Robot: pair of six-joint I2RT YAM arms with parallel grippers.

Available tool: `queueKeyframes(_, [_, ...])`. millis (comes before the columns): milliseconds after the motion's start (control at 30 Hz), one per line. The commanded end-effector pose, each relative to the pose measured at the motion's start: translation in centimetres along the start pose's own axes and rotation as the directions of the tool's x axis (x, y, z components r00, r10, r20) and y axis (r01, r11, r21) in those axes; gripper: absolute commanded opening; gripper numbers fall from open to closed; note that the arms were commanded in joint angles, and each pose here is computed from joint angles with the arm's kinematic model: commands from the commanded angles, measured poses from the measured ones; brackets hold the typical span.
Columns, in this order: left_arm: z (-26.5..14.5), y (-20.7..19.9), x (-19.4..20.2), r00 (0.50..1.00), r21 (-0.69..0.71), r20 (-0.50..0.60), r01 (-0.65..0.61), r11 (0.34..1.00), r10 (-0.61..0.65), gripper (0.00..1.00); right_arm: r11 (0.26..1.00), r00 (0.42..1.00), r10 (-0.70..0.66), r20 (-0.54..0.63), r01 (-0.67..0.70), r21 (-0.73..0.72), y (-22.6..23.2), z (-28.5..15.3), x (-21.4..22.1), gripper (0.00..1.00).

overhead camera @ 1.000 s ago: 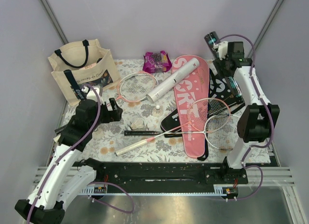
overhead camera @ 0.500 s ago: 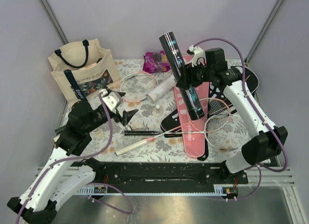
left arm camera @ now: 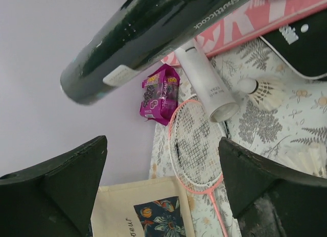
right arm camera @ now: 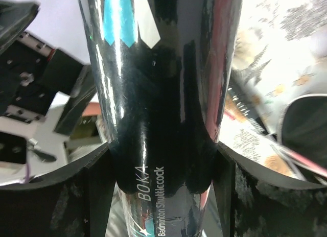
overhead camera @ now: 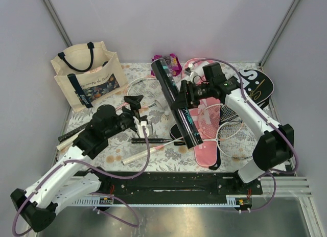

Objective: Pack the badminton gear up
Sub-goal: Open the lid of the shuttle tube.

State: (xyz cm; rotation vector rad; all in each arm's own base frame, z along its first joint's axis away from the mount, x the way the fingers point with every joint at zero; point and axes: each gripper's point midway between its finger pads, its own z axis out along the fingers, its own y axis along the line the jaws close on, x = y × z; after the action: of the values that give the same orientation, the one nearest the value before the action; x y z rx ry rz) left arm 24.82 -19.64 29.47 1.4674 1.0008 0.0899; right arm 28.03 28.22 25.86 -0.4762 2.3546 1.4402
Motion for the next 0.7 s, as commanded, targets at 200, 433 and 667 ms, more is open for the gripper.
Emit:
queueKeyframes(200, [1.8,1.0,-0.6,0.952,0.008,-0.036,-0.303,0.953,0.303,0.94,0.975,0.969,0.064,-0.239,-0.111,-0.191,5.9,1.7,5.2,0.52])
queueKeyframes(433, [2.2,-1.3,-1.9,0.945,0.102,0.038,-0.327,0.939,0.325,0.95,0.975,0.944,0.001,-0.330,-0.075,-0.211,7.9,2.7,7.8,0.52])
queueKeyframes(667, [1.7,-3.4,-2.7,0.935,0.196,0.085,-0.354,0.914,0.344,0.95,0.972,0.920,-0.060,-0.387,-0.034,-0.232,9.2,2.3,9.6,0.54])
